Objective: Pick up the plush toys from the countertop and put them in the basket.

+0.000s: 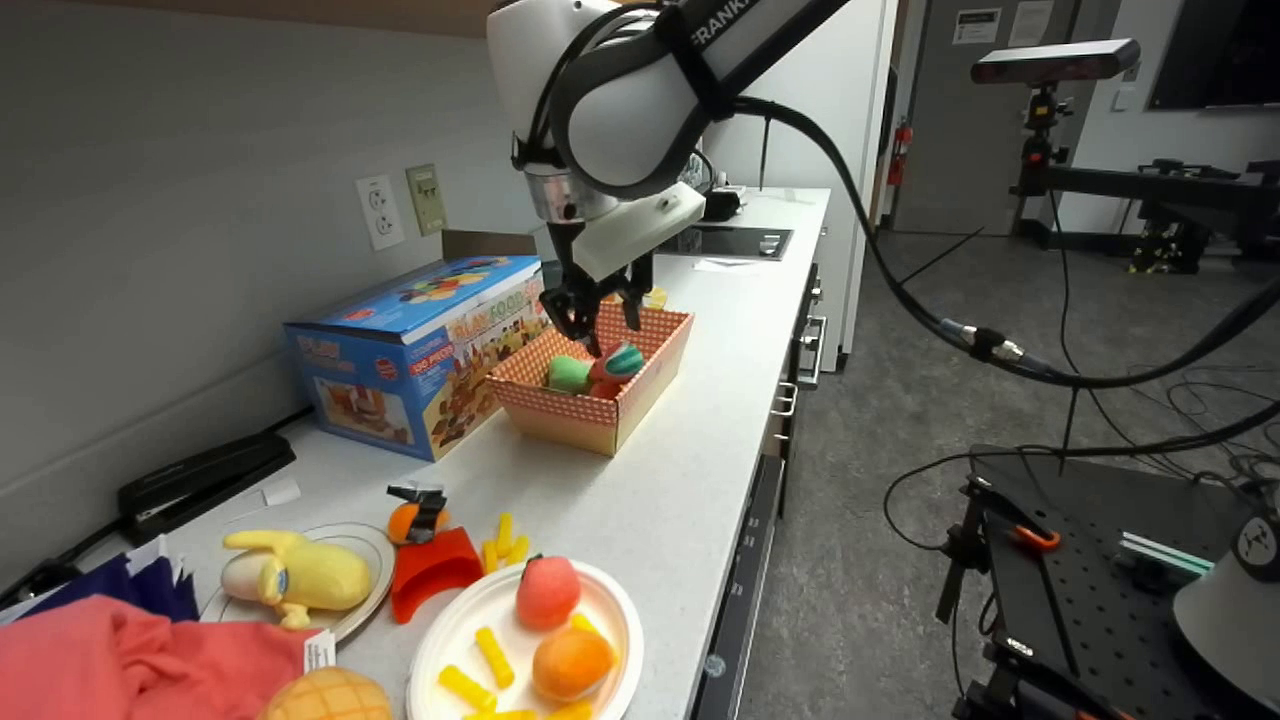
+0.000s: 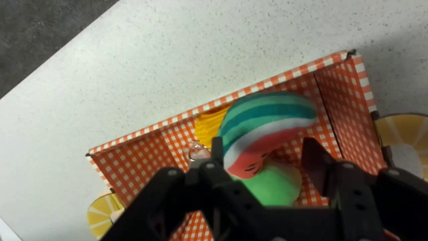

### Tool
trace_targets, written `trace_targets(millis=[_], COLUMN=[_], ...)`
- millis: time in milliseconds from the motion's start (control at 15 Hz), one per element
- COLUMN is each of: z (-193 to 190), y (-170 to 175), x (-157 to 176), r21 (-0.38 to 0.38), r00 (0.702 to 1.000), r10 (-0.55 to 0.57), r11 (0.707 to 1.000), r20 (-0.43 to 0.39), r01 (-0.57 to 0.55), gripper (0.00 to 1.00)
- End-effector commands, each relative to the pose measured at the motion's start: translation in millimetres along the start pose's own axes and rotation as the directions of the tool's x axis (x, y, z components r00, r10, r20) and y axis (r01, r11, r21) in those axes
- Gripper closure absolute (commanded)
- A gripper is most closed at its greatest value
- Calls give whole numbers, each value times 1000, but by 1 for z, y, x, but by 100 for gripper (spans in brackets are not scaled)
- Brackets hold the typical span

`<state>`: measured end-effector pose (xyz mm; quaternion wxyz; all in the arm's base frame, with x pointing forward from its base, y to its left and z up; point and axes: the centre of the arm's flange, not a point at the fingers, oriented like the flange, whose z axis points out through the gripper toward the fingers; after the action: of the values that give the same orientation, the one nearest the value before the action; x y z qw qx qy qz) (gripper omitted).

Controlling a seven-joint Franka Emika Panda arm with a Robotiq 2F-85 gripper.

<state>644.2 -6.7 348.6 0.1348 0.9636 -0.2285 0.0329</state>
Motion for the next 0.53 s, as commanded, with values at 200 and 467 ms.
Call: trace_targets(millis=[200, 467], z=[-37, -70], y=[-21, -70], x=[-27, -74], r21=[43, 133], r00=[992, 961], r10=[-54, -253], r11=[997, 954], r20=[-115, -115], r01=[60, 267], gripper=[0, 0])
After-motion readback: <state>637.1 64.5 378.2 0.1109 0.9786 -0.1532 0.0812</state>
